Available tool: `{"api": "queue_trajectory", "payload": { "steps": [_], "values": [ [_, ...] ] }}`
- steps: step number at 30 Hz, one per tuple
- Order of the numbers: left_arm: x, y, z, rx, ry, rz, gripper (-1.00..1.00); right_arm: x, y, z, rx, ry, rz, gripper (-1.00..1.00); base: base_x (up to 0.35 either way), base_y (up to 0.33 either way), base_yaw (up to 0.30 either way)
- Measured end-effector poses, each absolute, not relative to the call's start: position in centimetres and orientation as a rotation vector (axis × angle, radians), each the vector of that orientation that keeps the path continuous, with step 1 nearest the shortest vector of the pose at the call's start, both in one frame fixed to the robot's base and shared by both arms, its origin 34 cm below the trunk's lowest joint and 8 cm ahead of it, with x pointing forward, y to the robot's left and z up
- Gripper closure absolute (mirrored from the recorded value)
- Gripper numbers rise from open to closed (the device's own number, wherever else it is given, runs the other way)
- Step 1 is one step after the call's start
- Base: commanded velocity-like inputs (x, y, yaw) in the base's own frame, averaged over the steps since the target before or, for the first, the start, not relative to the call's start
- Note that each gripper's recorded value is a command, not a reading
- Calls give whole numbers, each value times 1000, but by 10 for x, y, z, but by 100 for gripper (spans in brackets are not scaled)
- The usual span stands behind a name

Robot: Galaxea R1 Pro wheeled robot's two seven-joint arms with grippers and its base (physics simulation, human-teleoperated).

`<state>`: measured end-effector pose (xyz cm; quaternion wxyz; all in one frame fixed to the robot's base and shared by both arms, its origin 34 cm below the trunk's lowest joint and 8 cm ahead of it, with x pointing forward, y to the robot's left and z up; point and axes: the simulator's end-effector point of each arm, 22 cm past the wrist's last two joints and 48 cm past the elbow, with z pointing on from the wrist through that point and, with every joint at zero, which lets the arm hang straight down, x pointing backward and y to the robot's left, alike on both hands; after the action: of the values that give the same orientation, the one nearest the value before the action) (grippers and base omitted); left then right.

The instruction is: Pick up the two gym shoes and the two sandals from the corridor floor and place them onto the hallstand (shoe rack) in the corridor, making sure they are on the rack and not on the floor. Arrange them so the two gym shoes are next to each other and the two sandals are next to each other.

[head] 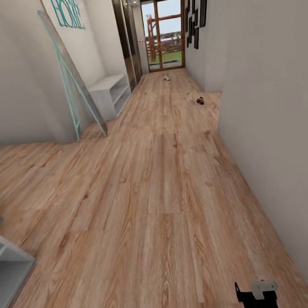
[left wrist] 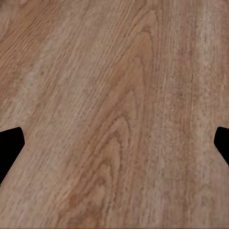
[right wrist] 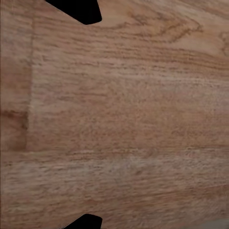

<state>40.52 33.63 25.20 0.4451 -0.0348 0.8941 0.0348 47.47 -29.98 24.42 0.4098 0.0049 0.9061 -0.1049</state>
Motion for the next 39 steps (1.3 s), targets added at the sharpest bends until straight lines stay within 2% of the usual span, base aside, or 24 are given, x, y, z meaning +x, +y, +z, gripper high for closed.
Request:
{"api": "queue_trajectory", "payload": {
  "steps": [17, 27, 39],
  "values": [
    [405, 336, 252, -86, 2216, 86, -100, 475, -300, 244, 15, 2282, -267, -100, 338, 0, 0],
    [405, 336, 252, -87, 2215, 86, -100, 475, -300, 244, 18, 2282, -268, -100, 338, 0, -143],
    [405, 337, 252, -87, 2215, 87, -100, 474, -294, 243, 15, 2286, -255, -100, 338, 0, -22]
  ]
}}
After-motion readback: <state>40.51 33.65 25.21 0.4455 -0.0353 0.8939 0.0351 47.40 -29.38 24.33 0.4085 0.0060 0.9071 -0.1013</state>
